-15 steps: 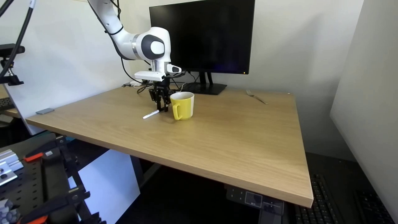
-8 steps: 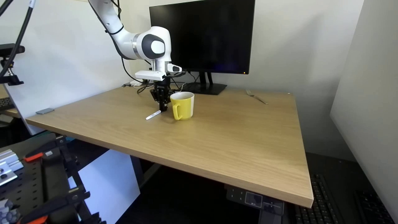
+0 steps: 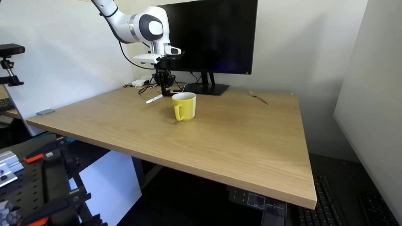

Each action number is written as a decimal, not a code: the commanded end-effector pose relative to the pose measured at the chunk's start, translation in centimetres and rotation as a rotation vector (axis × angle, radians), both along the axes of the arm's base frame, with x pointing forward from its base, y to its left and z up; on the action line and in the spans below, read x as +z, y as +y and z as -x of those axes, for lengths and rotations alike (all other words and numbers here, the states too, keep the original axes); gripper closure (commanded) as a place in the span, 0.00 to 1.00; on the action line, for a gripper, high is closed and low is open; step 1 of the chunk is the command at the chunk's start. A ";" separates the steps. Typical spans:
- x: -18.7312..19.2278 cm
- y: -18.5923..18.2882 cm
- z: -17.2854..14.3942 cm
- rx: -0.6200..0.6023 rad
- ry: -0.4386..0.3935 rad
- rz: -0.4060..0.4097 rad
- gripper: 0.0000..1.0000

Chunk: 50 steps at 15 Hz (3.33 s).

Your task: Pick up the cup, move it to the right, pick up the pen from the table and put it in the cup.

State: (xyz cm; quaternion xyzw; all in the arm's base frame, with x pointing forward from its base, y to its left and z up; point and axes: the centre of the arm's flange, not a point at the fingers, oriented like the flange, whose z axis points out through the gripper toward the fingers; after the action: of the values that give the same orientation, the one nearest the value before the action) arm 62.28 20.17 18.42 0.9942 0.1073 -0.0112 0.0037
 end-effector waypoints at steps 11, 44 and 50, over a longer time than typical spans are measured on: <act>19.6 -0.4 9.7 -0.285 -0.365 0.225 0.96; 7.6 -4.3 8.2 -0.437 -1.062 0.518 0.96; 5.1 -5.9 7.8 -0.511 -1.064 0.481 0.96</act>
State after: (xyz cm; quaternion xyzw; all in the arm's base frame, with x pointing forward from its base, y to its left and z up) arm 53.83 14.93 24.62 0.8355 -0.1417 0.4455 0.2889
